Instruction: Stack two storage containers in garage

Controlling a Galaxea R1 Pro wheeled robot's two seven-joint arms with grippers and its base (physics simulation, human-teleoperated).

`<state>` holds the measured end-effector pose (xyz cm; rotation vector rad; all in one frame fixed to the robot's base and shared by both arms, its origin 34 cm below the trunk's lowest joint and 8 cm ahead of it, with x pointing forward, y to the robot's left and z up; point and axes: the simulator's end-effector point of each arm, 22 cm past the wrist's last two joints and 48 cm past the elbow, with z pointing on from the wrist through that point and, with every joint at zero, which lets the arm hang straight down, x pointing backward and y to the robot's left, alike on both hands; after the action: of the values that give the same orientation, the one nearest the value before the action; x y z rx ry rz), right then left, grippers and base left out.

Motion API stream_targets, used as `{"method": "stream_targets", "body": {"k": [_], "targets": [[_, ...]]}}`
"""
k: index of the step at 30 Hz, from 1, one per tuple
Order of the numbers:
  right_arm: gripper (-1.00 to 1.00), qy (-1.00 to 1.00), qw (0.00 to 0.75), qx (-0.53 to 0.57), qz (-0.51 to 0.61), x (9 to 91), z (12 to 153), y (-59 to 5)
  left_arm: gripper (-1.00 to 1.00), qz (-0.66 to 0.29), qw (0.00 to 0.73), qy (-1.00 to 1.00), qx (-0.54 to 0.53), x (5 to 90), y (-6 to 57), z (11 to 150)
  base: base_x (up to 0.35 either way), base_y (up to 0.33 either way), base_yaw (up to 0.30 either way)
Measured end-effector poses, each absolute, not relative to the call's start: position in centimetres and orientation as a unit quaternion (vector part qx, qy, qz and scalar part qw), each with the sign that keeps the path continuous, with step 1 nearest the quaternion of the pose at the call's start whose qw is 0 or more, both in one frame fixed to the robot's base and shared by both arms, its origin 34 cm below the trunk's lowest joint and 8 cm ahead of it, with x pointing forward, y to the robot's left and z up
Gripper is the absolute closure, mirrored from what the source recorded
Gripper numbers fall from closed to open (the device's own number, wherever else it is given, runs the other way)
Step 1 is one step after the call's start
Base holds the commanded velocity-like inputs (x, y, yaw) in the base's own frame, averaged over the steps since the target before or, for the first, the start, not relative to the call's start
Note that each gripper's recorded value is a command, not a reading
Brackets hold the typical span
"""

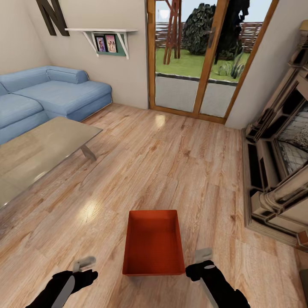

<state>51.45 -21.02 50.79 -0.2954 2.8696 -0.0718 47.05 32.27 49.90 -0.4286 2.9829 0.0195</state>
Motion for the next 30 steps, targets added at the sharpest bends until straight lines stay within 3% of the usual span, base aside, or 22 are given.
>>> {"method": "stream_targets", "body": {"k": [8, 12, 20, 22, 30], "targets": [[-1.0, 0.977, 0.196, -0.084, -0.028, 63.0, 54.9, -20.7, -1.0, 0.009, 0.125, 0.981, -0.146, 59.7, 32.2, 54.1, 0.0, 0.0, 0.0], [-1.0, 0.971, 0.224, -0.075, -0.031, 68.1, 57.0, -20.9, -1.0, -0.021, 0.143, 0.979, -0.144, 64.7, 28.0, 55.6, 0.0, 0.0, 0.0], [-1.0, 0.972, 0.235, -0.015, -0.01, 67.5, 54.9, -21.5, -1.0, -0.018, 0.164, 0.976, -0.145, 65.8, 24.8, 54.0, 0.0, 0.0, 0.0], [-1.0, 0.978, 0.206, -0.019, -0.009, 63.9, 52.1, -21.5, -1.0, 0.01, 0.18, 0.977, -0.118, 64.3, 24.2, 52.2, 0.0, 0.0, 0.0], [-1.0, 0.982, 0.188, -0.02, -0.004, 62.3, 51.1, -20.8, -1.0, 0.02, 0.186, 0.977, -0.106, 64.2, 24.4, 52.0, 0.0, 0.0, 0.0]]}}
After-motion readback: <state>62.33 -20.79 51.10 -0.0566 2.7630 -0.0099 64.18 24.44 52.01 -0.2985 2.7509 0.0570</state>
